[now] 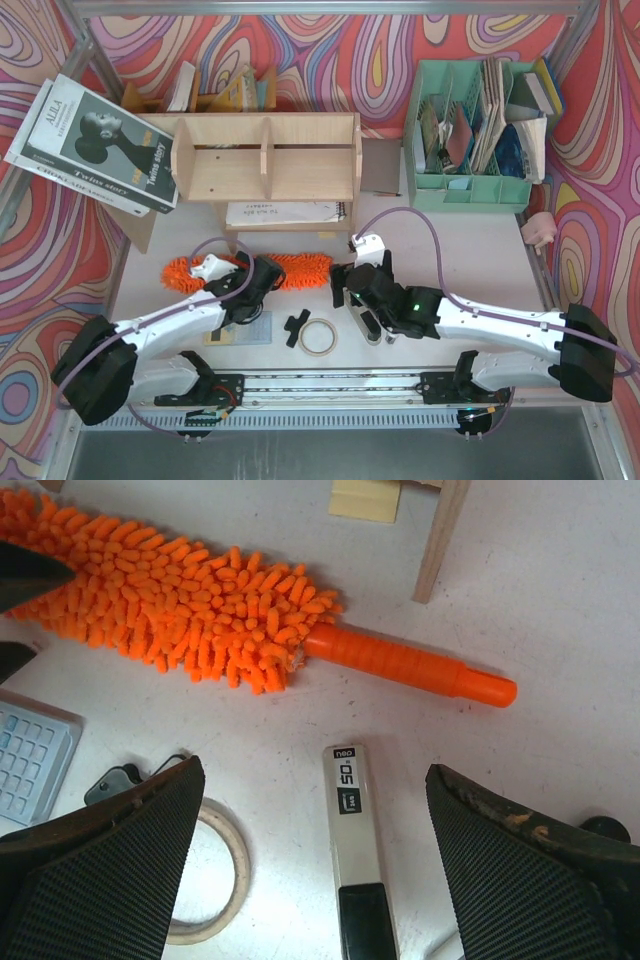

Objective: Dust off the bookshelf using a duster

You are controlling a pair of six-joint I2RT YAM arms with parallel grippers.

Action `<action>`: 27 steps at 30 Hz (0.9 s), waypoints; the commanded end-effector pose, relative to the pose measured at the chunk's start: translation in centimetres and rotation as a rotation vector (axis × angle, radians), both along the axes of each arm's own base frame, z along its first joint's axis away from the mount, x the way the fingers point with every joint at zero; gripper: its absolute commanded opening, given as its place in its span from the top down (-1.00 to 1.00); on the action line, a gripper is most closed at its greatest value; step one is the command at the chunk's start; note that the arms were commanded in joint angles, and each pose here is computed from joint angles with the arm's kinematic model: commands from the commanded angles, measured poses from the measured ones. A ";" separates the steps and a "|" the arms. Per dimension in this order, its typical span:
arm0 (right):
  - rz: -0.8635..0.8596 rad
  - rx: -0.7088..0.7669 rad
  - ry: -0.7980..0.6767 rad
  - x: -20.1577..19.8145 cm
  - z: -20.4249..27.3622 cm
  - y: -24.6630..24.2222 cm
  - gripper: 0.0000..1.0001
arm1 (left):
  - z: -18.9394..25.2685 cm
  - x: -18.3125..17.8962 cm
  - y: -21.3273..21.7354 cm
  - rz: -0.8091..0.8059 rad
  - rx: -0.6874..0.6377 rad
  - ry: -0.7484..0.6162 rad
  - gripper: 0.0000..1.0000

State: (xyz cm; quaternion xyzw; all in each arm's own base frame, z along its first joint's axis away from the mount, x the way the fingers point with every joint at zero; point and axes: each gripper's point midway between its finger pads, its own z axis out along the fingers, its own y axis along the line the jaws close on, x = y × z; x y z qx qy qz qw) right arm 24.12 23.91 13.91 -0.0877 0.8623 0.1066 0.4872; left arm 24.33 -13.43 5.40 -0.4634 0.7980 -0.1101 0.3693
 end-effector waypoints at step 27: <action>0.048 -0.029 -0.039 0.2 -0.6 0.3 -0.66 | -4.7 2.9 0.6 0.138 0.018 0.017 0.15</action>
